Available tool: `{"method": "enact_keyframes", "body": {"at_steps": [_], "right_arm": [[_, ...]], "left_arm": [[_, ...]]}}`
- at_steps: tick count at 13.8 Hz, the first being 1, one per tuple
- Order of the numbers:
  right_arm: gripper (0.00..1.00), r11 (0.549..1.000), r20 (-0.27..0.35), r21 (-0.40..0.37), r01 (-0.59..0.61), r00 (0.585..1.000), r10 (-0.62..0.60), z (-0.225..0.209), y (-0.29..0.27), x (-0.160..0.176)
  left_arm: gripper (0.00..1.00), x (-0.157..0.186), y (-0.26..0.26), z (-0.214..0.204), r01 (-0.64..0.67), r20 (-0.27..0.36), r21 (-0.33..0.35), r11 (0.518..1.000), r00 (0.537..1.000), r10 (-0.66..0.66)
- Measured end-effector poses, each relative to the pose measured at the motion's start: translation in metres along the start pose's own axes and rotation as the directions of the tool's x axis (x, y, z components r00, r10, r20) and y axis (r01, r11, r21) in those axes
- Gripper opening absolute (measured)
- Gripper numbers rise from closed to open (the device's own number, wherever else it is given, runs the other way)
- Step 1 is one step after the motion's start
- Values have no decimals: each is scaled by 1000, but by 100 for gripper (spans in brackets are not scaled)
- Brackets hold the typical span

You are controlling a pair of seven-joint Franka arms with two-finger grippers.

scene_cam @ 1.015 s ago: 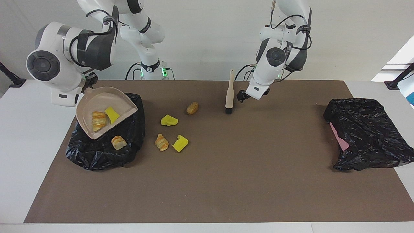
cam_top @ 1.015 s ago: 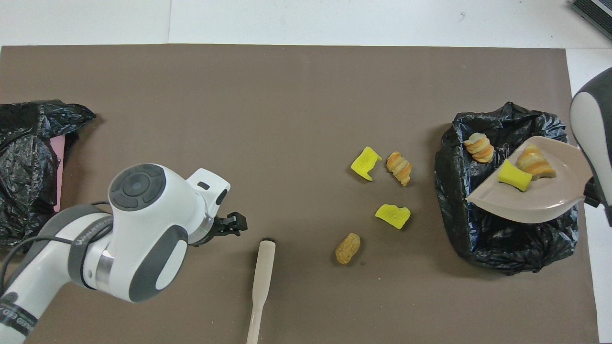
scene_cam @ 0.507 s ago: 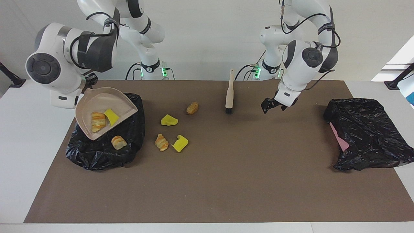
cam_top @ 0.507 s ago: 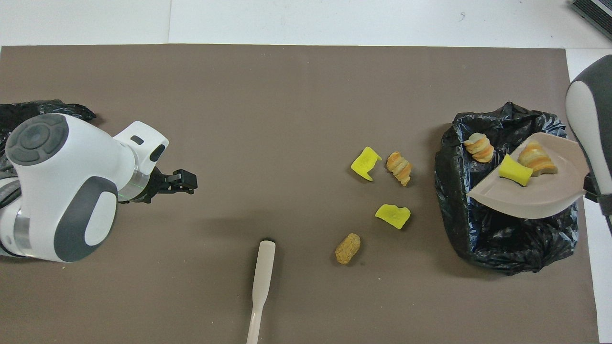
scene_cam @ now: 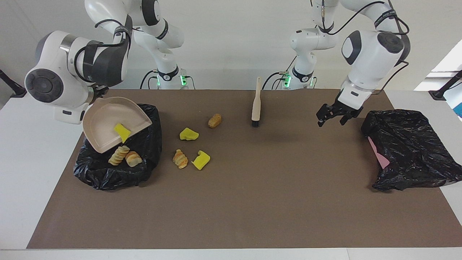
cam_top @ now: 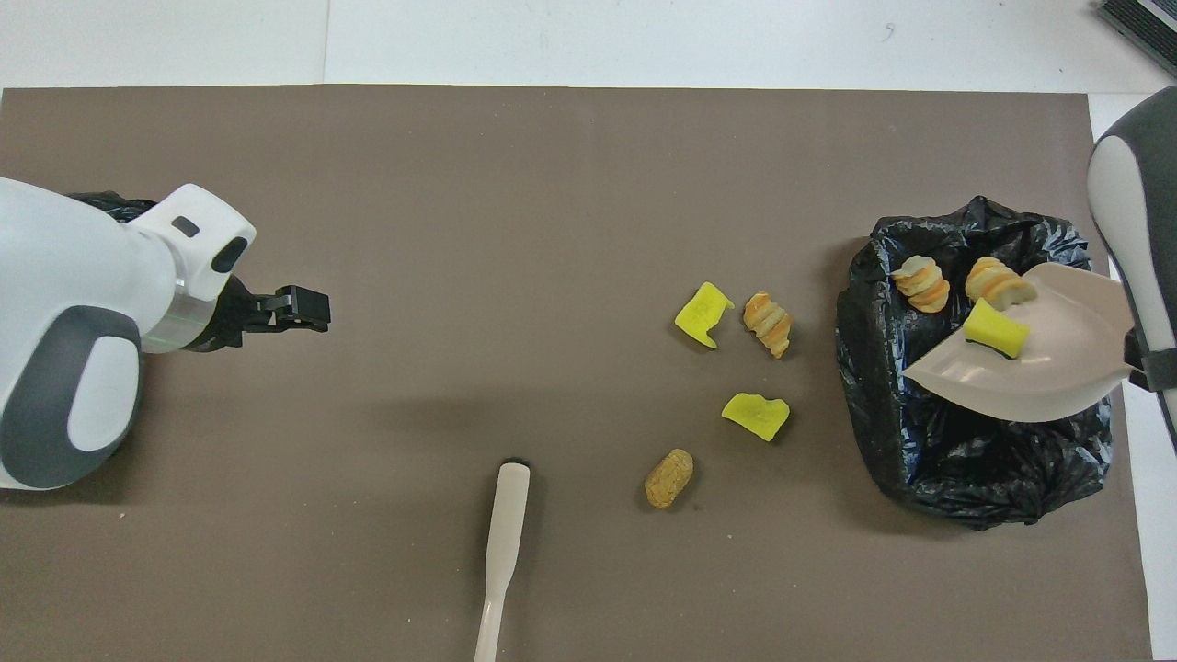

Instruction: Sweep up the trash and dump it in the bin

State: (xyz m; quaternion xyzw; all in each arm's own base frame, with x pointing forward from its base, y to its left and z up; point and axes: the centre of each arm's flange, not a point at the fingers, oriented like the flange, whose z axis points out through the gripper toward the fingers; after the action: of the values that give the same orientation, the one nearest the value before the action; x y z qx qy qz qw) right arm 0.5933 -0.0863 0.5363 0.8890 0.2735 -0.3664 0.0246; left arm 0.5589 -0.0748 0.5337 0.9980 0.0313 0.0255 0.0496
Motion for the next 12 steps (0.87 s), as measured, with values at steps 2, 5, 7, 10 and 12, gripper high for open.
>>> {"method": "enact_keyframes", "body": {"at_steps": [2, 5, 7, 10, 12], "right_arm": [[33, 1000, 15, 16, -6, 1000, 6, 3, 1, -2], [33, 1000, 5, 6, -4, 1000, 4, -2, -3, -3], [33, 1000, -25, -26, -4, 1000, 4, -15, -14, -8], [33, 992, -111, -122, -12, 994, -1, -45, -43, -16], [33, 981, -179, -193, 18, 982, -53, -67, -72, -16]], "left_arm": [[100, 7, -29, -33, -37, -19, 0, 999, 999, 37], [100, 5, -55, -72, -41, 4, 3, 999, 999, 41], [100, -2, -59, -87, -57, 40, 48, 997, 998, 55], [100, -12, -42, -99, -99, 69, 84, 992, 993, 93], [100, -14, -41, -102, -101, 71, 83, 991, 993, 95]]}}
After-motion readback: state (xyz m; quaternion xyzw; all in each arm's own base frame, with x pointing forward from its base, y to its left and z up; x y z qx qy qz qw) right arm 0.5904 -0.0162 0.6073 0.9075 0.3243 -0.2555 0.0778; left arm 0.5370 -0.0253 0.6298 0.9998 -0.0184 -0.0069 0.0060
